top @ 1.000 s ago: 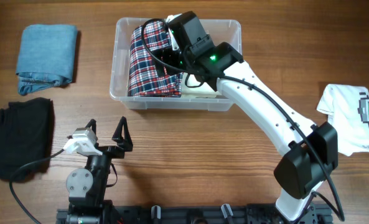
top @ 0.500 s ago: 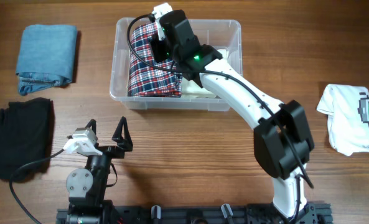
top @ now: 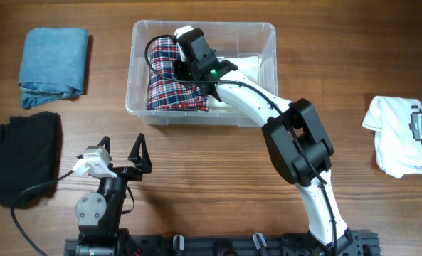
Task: Pack container
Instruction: 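Lower the plaid shirt into the box, release, and raise the right gripper, then move the right gripper down to the white graphic T-shirt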
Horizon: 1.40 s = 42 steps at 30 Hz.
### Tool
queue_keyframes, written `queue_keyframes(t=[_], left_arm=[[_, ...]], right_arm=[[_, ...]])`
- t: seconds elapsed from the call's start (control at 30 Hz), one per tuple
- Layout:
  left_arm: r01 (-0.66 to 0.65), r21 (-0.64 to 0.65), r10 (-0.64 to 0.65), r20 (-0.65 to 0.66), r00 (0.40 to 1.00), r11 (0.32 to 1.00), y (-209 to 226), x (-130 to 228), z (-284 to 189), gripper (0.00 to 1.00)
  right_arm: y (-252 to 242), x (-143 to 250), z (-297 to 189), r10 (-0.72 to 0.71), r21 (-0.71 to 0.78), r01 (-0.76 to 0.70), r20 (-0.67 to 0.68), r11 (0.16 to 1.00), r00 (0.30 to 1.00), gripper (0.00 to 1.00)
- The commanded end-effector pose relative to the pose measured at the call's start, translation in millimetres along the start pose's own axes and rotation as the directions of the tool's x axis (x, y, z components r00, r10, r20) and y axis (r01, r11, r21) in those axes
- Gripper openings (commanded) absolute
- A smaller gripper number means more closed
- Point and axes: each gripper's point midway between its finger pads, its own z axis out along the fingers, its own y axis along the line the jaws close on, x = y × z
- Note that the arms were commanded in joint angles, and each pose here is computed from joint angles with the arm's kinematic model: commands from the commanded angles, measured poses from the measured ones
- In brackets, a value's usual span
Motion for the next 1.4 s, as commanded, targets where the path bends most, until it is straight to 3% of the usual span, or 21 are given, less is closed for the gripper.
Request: queue_keyframes(t=[0.0, 0.13, 0.17, 0.23, 0.3, 0.37, 0.53, 0.67, 0.8, 0.9, 1.13, 1.37], left_arm=[[0.003, -0.009, -0.003, 0.002, 1.0, 1.0, 2.5, 0.4, -0.2, 1.0], [0.003, -0.009, -0.003, 0.002, 1.0, 1.0, 2.5, 0.4, -0.2, 1.0], [0.003, -0.009, -0.003, 0.002, 1.0, 1.0, 2.5, 0.4, -0.2, 1.0], [0.003, -0.009, -0.003, 0.002, 1.0, 1.0, 2.5, 0.4, -0.2, 1.0], [0.003, -0.009, -0.003, 0.002, 1.0, 1.0, 2.5, 0.4, -0.2, 1.0], [0.003, -0.009, -0.003, 0.002, 1.0, 1.0, 2.5, 0.4, -0.2, 1.0], [0.003, -0.009, -0.003, 0.002, 1.0, 1.0, 2.5, 0.4, -0.2, 1.0], [0.003, -0.009, -0.003, 0.002, 1.0, 1.0, 2.5, 0.4, -0.2, 1.0], [0.003, -0.009, -0.002, 0.002, 1.0, 1.0, 2.5, 0.3, -0.2, 1.0], [0.003, -0.009, -0.003, 0.002, 1.0, 1.0, 2.5, 0.4, -0.2, 1.0], [0.003, -0.009, -0.003, 0.002, 1.0, 1.0, 2.5, 0.4, -0.2, 1.0], [0.003, -0.009, -0.003, 0.002, 1.0, 1.0, 2.5, 0.4, -0.2, 1.0]], right_arm=[[-2.2, -5.5, -15.5, 0.015, 0.008, -0.015, -0.008, 1.0, 1.0, 0.05], [9.3, -75.6, -96.7, 0.015, -0.03, -0.011, 0.141, 0.999, 0.99, 0.3], [10.6, -93.1, -126.9, 0.002, -0.033, 0.004, 0.181, 0.999, 0.984, 0.48], [2.5, -116.5, -179.5, 0.005, -0.011, -0.002, 0.238, 1.0, 0.971, 0.7], [-30.2, -129.4, -244.4, 0.035, 0.048, -0.05, 0.272, 0.998, 0.962, 0.79], [-60.2, -124.1, -277.3, 0.096, 0.087, -0.123, 0.261, 0.989, 0.96, 0.83], [-179.4, -60.4, -351.5, 0.414, 0.29, -0.452, 0.185, 0.844, 0.891, 0.99], [-250.9, -2.8, -385.4, 0.572, 0.447, -0.569, 0.144, 0.69, 0.807, 1.0], [-307.7, 41.8, -421.5, 0.688, 0.544, -0.658, 0.189, 0.521, 0.701, 1.0], [-348.0, 94.4, -446.9, 0.818, 0.572, -0.752, 0.227, 0.327, 0.528, 1.0], [-381.8, 192.2, -437.0, 0.935, 0.602, -0.798, 0.267, 0.028, 0.234, 1.0], [-378.2, 268.9, -425.2, 0.958, 0.48, -0.855, 0.281, -0.198, -0.064, 0.99]])
